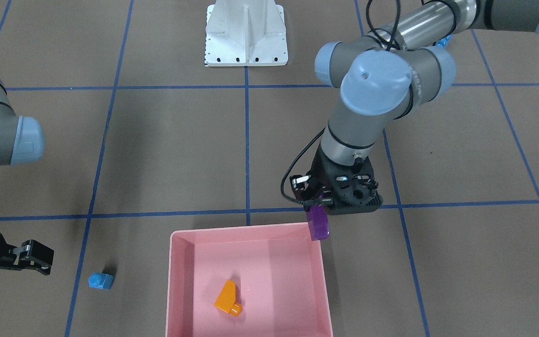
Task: Put all blocks into box
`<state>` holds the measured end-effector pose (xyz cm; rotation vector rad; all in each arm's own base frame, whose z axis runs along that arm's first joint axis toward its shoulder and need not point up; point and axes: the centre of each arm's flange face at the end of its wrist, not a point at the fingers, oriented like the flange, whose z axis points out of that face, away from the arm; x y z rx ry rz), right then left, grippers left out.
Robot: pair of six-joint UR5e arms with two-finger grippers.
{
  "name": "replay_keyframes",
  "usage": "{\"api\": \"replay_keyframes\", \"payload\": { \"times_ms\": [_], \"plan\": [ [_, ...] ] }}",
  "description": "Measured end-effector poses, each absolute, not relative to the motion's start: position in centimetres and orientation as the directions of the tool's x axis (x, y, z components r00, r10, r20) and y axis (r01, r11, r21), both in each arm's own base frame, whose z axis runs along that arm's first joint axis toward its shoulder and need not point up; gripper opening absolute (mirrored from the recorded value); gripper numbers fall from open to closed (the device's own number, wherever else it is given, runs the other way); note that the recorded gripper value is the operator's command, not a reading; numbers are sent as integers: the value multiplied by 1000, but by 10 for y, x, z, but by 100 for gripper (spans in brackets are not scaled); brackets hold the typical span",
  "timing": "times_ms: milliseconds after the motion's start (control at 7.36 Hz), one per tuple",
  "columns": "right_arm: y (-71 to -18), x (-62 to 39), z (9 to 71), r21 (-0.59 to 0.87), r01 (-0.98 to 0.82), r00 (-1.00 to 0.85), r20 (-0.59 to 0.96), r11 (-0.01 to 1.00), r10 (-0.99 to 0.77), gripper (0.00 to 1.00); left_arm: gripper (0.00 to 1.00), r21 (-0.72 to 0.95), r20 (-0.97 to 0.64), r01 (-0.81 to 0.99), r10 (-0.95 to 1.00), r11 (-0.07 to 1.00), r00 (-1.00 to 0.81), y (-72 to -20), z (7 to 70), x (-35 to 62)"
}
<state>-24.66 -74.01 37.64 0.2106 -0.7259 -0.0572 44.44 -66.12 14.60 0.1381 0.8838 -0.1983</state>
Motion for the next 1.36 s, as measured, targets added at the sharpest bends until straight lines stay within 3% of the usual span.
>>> {"api": "replay_keyframes", "payload": {
  "times_ms": [136,272,408,1358],
  "plan": [
    [-745,-253,378,207,-17,749,651,978,-125,100,0,5,-756,242,-155,970,636,-695,130,463],
    [-747,-265,378,202,-11,754,645,979,-124,100,29,-15,-742,252,-180,968,646,-719,127,474],
    [-746,-283,379,191,-15,764,636,981,-112,100,99,-23,-734,251,-187,968,653,-728,129,483],
    [-727,-371,406,128,-213,773,629,969,87,97,100,86,-754,151,-35,985,656,-713,117,508]
  ]
}}
